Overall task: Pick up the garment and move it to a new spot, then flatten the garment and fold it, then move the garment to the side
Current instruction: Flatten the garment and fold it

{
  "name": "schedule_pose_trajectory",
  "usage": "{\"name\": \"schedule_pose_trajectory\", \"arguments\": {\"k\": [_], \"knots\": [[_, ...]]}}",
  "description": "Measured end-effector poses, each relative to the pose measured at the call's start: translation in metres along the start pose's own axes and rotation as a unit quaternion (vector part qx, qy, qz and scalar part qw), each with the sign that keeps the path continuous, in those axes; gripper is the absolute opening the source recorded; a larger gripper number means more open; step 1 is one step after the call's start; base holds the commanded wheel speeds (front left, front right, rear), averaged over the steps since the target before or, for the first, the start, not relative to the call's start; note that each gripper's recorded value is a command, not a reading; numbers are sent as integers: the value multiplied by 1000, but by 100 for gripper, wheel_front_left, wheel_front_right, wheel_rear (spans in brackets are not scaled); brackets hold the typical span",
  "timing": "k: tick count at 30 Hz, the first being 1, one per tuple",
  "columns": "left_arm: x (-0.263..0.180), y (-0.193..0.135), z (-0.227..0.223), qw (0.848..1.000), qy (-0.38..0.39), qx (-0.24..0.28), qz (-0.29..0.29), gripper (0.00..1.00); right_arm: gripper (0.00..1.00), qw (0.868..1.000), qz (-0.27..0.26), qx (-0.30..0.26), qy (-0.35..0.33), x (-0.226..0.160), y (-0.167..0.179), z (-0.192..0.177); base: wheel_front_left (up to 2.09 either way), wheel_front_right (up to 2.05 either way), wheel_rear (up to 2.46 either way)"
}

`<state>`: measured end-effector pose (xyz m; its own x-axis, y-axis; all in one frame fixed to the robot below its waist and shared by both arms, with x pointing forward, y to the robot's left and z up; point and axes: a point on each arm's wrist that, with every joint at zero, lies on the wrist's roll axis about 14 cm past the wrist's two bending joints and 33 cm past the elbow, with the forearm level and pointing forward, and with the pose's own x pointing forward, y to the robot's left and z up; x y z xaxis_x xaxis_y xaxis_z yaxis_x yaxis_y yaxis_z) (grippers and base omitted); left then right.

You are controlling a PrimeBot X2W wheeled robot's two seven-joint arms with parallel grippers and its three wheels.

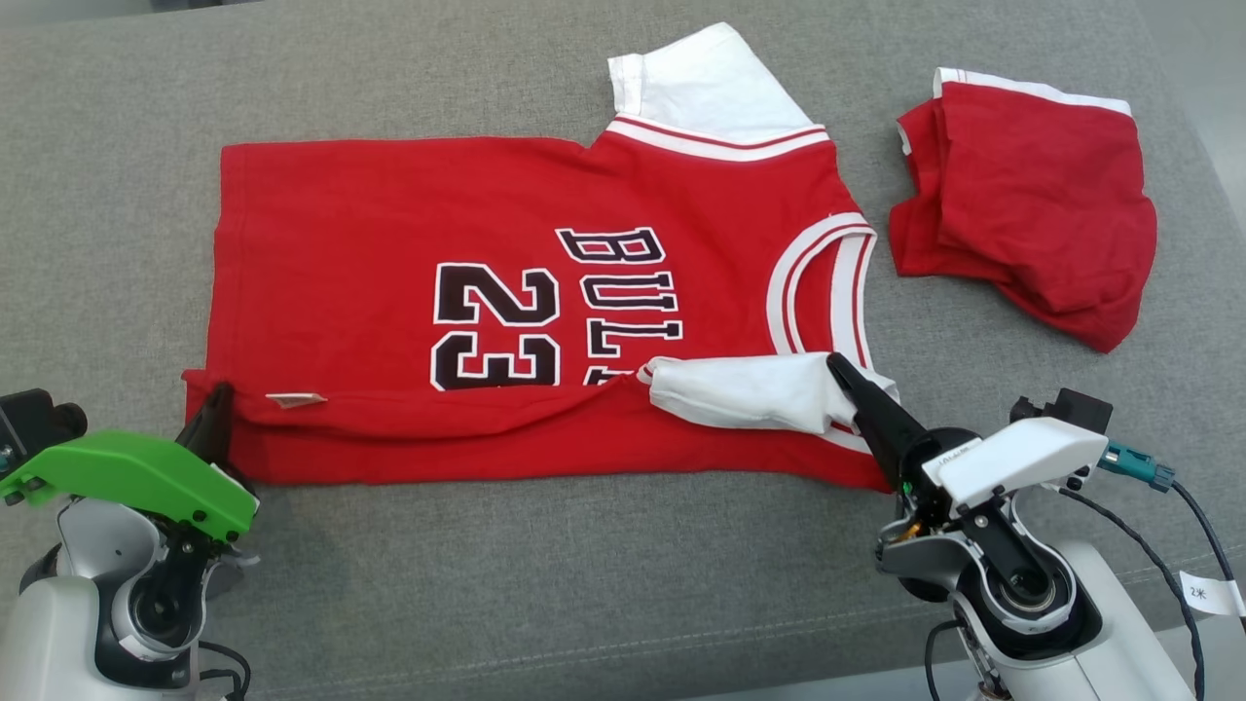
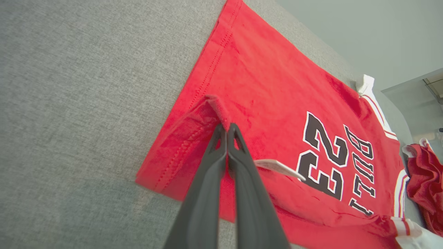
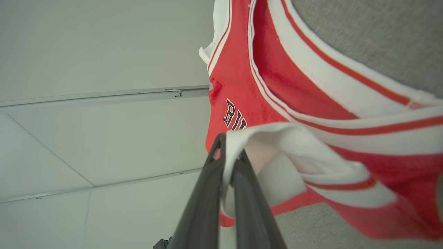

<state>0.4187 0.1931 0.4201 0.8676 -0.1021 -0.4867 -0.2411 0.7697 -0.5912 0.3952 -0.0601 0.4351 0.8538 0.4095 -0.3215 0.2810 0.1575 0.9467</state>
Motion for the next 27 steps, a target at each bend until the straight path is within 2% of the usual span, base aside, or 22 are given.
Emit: {"name": "schedule_pose_trajectory", "arguments": {"k": [2,4,7,9,10,12,13,14,15,18,19,27], "knots": [[4,1,-1,1000,4,0,2,9,11,1000,-5,-3,0,3,-3,1,0,0,0],[6,2,-2,1000,7,1,6,10,11,1000,-7,-5,0,6,-4,2,0,0,0],[8,4,-3,1000,10,0,9,16,20,1000,-9,-7,0,10,-4,4,0,0,0],[10,4,-2,1000,10,0,10,31,35,1000,-13,-9,-1,11,-6,5,0,0,0],[11,5,-2,1000,11,1,11,39,38,1000,-15,-11,-2,11,-8,5,0,0,0],[12,7,-5,1000,18,2,15,46,43,1000,-19,-11,-4,12,-10,6,0,0,0],[12,8,-6,1000,20,1,17,56,48,1000,-21,-12,-5,13,-11,7,0,0,0],[13,8,-7,1000,21,1,18,76,54,1000,-23,-12,-10,13,-12,9,0,0,0],[13,9,-8,1000,22,2,19,81,62,1000,-25,-12,-14,13,-13,11,0,0,0],[14,10,-10,999,26,0,21,88,96,999,-28,-12,-28,13,-15,18,0,0,0],[15,10,-10,999,26,0,21,88,100,999,-29,-12,-30,13,-15,20,0,0,0],[18,6,-13,999,28,-3,19,87,100,999,-29,-15,-39,17,-14,26,0,0,0]]}}
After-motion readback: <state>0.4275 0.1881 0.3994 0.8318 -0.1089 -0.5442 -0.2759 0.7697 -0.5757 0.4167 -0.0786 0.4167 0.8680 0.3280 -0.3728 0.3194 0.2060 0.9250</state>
